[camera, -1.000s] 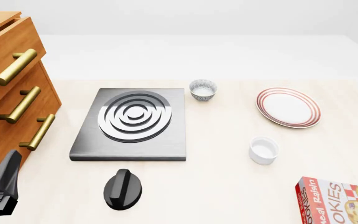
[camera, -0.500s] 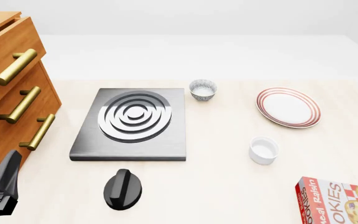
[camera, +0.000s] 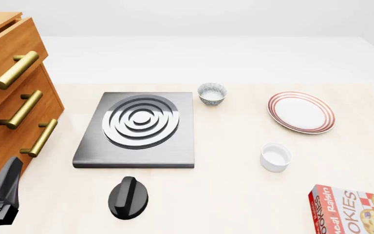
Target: Pick the akita bowl next to the cookies box and place it on the plate.
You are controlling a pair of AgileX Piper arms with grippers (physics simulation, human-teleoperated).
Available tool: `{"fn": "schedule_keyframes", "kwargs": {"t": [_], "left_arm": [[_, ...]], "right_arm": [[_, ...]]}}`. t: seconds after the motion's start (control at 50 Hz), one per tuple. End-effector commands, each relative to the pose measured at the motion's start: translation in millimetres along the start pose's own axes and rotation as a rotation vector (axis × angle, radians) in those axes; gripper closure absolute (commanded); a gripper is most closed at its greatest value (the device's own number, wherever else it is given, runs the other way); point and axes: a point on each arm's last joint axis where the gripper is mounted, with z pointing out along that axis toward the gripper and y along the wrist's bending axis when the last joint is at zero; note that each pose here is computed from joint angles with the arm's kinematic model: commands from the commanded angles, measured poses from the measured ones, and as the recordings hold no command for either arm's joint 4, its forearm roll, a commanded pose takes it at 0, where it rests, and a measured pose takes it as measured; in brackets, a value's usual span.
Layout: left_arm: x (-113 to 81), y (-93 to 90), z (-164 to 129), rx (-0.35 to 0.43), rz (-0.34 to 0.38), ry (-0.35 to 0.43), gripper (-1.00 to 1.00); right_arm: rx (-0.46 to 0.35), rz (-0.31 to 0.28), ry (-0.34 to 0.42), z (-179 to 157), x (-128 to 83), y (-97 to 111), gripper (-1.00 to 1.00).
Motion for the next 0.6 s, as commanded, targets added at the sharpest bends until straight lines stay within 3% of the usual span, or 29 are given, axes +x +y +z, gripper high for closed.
{"fn": "schedule_keyframes", "kwargs": {"t": [0.02,0.08,0.26,0.4,0.6], "left_arm": [[0.0,0.0,0,0.0,0.0,0.0,-1.0],[0.0,0.0,0,0.0,0.0,0.0,-1.0],[0.0,0.0,0,0.0,0.0,0.0,-1.0],[0.0,0.0,0,0.0,0.0,0.0,-1.0],[0.0,0.0,0,0.0,0.0,0.0,-1.0]], "right_arm": [[-0.008,0.006,0.005,12,-7,1,-1.0],[-0.001,0.031,0.022,22,-6,-4,-1.0],[-0.003,0.017,0.051,42,12,-2,-1.0],[-0.002,-0.016,0.092,65,43,-1,-1.0],[0.001,-0.005,0.132,82,64,-4,-1.0]]}}
